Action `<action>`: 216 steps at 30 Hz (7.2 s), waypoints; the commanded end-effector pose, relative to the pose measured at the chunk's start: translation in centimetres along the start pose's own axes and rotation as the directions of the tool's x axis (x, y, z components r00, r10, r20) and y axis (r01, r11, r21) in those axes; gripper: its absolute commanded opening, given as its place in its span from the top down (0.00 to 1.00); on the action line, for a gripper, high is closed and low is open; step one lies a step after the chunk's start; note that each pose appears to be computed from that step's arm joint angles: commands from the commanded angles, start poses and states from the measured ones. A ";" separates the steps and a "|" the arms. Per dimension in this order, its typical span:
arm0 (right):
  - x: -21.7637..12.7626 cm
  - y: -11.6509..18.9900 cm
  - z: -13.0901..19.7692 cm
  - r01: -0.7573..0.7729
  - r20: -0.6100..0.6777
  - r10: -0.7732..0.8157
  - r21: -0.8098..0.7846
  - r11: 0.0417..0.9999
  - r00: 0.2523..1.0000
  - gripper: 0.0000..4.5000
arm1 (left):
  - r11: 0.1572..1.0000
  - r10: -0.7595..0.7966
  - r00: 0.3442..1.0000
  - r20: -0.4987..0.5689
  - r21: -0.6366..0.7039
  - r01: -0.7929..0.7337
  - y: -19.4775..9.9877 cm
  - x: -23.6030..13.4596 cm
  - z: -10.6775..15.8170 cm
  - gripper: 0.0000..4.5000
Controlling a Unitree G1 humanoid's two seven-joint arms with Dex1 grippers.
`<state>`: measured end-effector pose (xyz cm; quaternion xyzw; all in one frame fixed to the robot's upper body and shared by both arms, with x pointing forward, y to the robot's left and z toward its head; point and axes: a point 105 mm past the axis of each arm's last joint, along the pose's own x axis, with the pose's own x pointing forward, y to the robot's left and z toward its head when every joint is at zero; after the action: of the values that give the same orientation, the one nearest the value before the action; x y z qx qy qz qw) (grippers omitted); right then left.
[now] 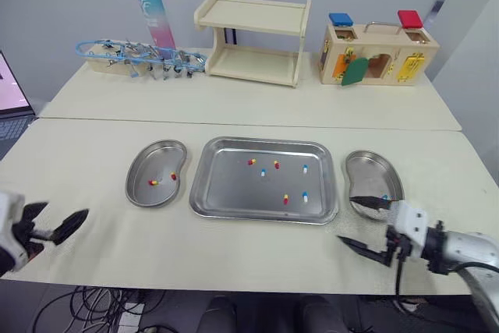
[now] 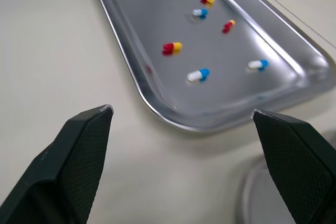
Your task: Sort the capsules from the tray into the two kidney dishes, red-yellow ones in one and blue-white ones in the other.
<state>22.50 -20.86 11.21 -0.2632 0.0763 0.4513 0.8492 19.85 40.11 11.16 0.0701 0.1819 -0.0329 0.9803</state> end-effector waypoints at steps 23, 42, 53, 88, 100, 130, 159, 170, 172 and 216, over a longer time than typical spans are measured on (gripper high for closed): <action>-9.6 -6.2 -6.4 0.016 -0.266 -0.024 -0.032 0.999 0.964 0.00 | 0.999 -0.024 0.999 -0.035 0.026 0.025 0.1 -1.5 -2.7 0.00; 0.4 0.3 2.4 -0.105 0.136 0.111 -0.051 0.993 0.984 0.00 | 1.000 -0.015 1.000 -0.024 -0.007 0.015 -0.5 -1.8 -2.0 0.00; 7.2 4.7 3.6 -0.023 0.234 0.011 0.051 0.998 0.972 0.00 | 0.957 -0.265 0.963 0.056 0.137 0.256 -5.1 0.0 4.0 0.00; 9.6 6.4 6.1 0.089 0.272 -0.141 0.196 0.977 0.952 0.00 | 0.451 -0.794 0.591 -0.141 0.515 0.729 -25.3 20.2 12.0 0.40; 9.5 6.4 6.7 0.087 0.268 -0.140 0.199 0.976 0.953 0.00 | 0.413 -0.796 0.557 -0.238 0.460 0.786 -26.5 20.5 10.3 0.72; 11.0 6.7 8.8 -0.228 0.375 0.202 0.025 0.973 0.905 0.00 | 0.870 -0.416 0.908 0.051 0.314 0.381 -10.7 10.4 13.2 1.00; 11.2 6.2 8.1 -0.252 0.365 0.243 -0.025 0.967 0.899 0.00 | 0.956 -0.259 0.959 0.116 0.170 0.238 -8.7 6.7 11.3 0.46; 6.3 2.3 5.9 -0.100 0.258 0.086 0.041 0.994 0.962 0.00 | 0.969 -0.208 0.967 0.145 0.164 0.184 -3.6 0.7 7.3 0.26; 4.6 1.2 4.5 -0.060 0.192 0.051 0.045 0.997 0.980 0.00 | 0.978 -0.166 0.979 0.114 0.149 0.148 -2.1 0.0 5.6 0.12; -7.5 -7.8 -2.9 0.197 -0.242 -0.184 0.029 0.980 0.953 0.00 | 0.706 -0.708 0.635 0.308 0.282 0.650 -18.5 1.1 2.9 0.01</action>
<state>23.89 -32.51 11.67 -0.2879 0.1932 0.3269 0.8791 20.10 21.53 11.00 0.0496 0.0031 -0.4246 0.9040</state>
